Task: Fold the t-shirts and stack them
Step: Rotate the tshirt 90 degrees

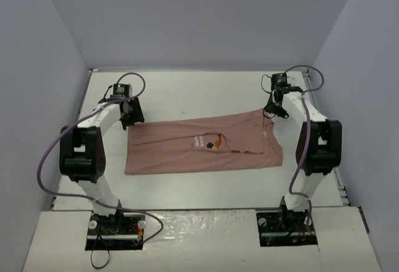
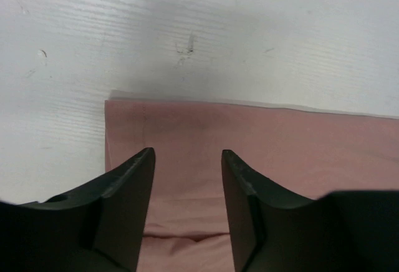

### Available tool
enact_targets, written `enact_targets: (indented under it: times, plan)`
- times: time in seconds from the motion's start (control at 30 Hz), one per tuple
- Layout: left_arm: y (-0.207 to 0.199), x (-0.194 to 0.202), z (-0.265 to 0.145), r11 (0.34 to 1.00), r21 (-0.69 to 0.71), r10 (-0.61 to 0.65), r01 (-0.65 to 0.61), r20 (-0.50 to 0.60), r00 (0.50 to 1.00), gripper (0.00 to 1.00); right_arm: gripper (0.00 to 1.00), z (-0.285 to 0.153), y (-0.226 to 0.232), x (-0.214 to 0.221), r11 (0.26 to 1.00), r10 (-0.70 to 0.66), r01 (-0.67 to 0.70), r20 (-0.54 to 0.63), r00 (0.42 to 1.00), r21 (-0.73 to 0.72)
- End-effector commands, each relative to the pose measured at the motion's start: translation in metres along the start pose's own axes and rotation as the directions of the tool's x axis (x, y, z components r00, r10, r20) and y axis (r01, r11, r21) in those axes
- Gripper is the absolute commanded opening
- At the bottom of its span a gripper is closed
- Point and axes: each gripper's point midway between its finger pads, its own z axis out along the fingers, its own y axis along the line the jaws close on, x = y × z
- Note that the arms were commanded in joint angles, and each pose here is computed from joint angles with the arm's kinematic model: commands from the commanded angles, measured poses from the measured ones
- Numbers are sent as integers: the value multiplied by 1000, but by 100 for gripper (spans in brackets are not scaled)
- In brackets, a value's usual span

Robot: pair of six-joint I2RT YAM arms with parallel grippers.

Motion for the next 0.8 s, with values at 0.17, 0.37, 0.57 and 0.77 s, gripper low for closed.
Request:
enact_targets:
  times: [0.17, 0.37, 0.57, 0.77]
  plan:
    - [-33, -5, -47, 972, -1, 233, -233, 59, 971, 46, 38, -59, 30, 50, 990, 87, -86, 6, 996, -110]
    - [-14, 16, -15, 966, -76, 243, -246, -52, 969, 46, 39, -52, 33, 100, 990, 103, -110, -78, 992, -91]
    - [-4, 50, 12, 979, -116, 145, -169, -191, 971, 45, 39, -27, 29, 123, 993, 115, -119, -129, 985, -24]
    - [17, 111, 12, 984, -165, 12, -69, -328, 945, 45, 38, 13, 55, 99, 998, 55, -57, -132, 990, -11]
